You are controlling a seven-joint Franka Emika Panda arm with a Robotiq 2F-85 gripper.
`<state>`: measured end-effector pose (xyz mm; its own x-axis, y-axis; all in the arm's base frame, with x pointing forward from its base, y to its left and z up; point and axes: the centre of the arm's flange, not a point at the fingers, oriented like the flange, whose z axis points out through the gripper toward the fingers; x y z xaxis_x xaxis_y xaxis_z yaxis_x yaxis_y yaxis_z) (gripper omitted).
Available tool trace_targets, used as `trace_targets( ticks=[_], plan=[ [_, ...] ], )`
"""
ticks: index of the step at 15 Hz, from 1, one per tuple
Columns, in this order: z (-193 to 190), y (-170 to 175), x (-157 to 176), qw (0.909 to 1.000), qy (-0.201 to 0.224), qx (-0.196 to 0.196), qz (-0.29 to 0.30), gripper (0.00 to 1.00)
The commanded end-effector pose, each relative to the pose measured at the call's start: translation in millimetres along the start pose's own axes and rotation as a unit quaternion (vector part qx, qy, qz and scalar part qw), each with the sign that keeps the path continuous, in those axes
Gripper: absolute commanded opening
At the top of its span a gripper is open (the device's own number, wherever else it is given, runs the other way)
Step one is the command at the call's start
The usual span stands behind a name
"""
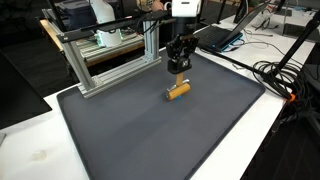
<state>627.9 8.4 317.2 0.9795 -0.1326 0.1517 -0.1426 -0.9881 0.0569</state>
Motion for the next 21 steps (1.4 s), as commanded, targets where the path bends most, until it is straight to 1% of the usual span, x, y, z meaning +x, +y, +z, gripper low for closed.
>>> trace_targets(
  ticks=[1, 3, 7, 10, 18, 21],
  plan=[
    [22.7, -8.4, 9.0, 0.9999, -0.007, -0.005, -0.013, 0.22],
    [22.1, -7.1, 9.0, 0.9996, -0.028, -0.006, -0.003, 0.22],
    [23.8, -3.0, 8.0, 0.9987, -0.050, -0.011, 0.000, 0.22],
    [24.8, -3.6, 11.0, 0.9998, -0.019, -0.004, -0.007, 0.22],
    [29.1, -8.7, 15.3, 0.9998, 0.006, 0.000, -0.017, 0.22],
    [24.9, -8.3, 18.0, 0.9996, 0.024, 0.006, -0.017, 0.22]
  ],
)
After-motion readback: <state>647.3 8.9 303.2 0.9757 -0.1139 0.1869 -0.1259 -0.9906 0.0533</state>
